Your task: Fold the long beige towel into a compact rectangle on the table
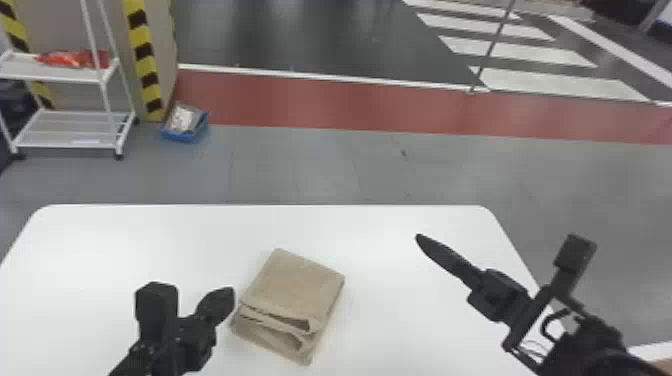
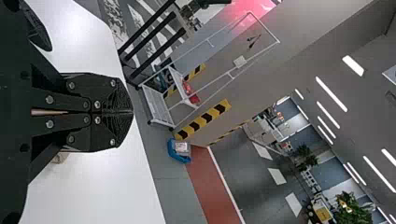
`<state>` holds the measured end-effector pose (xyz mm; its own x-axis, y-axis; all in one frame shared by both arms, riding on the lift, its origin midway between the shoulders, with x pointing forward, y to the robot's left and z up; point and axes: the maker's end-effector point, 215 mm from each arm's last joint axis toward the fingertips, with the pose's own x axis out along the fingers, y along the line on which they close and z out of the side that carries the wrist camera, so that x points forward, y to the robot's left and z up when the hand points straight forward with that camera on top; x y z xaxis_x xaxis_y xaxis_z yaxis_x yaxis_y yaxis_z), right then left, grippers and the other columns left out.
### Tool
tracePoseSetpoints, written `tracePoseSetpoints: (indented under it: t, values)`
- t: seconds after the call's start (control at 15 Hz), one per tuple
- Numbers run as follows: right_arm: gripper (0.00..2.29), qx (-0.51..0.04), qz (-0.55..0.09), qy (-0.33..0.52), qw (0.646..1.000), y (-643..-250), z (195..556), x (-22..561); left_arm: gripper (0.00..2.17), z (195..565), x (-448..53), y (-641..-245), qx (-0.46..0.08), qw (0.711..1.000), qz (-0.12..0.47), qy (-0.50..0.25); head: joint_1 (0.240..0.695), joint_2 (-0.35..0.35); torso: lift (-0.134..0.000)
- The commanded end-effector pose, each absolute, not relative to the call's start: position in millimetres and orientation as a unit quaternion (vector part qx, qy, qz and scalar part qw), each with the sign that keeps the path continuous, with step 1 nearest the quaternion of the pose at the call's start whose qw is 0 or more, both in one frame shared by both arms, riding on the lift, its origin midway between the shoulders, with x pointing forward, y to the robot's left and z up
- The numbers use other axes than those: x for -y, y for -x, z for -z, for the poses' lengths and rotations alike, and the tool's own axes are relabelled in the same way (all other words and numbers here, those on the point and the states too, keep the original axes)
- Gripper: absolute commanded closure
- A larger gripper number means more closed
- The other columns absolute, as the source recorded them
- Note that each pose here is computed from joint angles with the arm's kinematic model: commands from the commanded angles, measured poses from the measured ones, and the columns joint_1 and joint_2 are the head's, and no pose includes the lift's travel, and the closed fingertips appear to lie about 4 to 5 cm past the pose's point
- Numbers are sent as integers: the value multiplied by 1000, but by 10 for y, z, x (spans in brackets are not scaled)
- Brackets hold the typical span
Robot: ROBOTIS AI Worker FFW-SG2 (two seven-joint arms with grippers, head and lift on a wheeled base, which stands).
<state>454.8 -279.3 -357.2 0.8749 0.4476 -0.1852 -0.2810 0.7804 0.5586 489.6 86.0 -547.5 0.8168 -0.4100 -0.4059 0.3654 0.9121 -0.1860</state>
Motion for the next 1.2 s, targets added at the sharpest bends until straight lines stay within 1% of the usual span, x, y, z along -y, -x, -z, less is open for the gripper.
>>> tracePoseSetpoints:
  t: [0.0, 0.13, 0.4, 0.53, 0.67, 0.8, 1.0, 1.07, 1.13]
  values:
    - [1649, -156, -194, -267, 931, -4546, 3570, 2812, 1825, 5590, -794, -4836, -240, 947, 211, 43, 695, -224, 0]
    - [1649, -156, -194, -266, 931, -4546, 3569, 2824, 1825, 5704, -782, -4764, -262, 941, 214, 36, 695, -232, 0]
    - [1649, -162, -196, -268, 929, -4560, 3567, 2820, 1825, 5750, -771, -4601, -288, 931, 221, 39, 695, -240, 0]
    - [1649, -164, -197, -268, 929, -4560, 3577, 2807, 1825, 5794, -745, -4448, -300, 925, 227, 51, 695, -244, 0]
    - [1649, -166, -198, -270, 928, -4559, 3579, 2798, 1825, 5736, -717, -4334, -308, 919, 233, 78, 695, -250, 0]
    - [1649, -168, -198, -271, 927, -4572, 3575, 2792, 1825, 5638, -670, -4231, -303, 917, 241, 94, 695, -258, 0]
    - [1649, -170, -200, -272, 926, -4572, 3579, 2771, 1831, 5623, -575, -4114, -309, 911, 251, 108, 695, -266, 0]
    - [1649, -173, -200, -273, 925, -4558, 3599, 2768, 1831, 5571, -592, -4168, -297, 917, 246, 105, 695, -269, 0]
    - [1649, -172, -202, -272, 925, -4544, 3576, 2757, 1831, 5467, -641, -4280, -270, 927, 239, 100, 695, -275, 0]
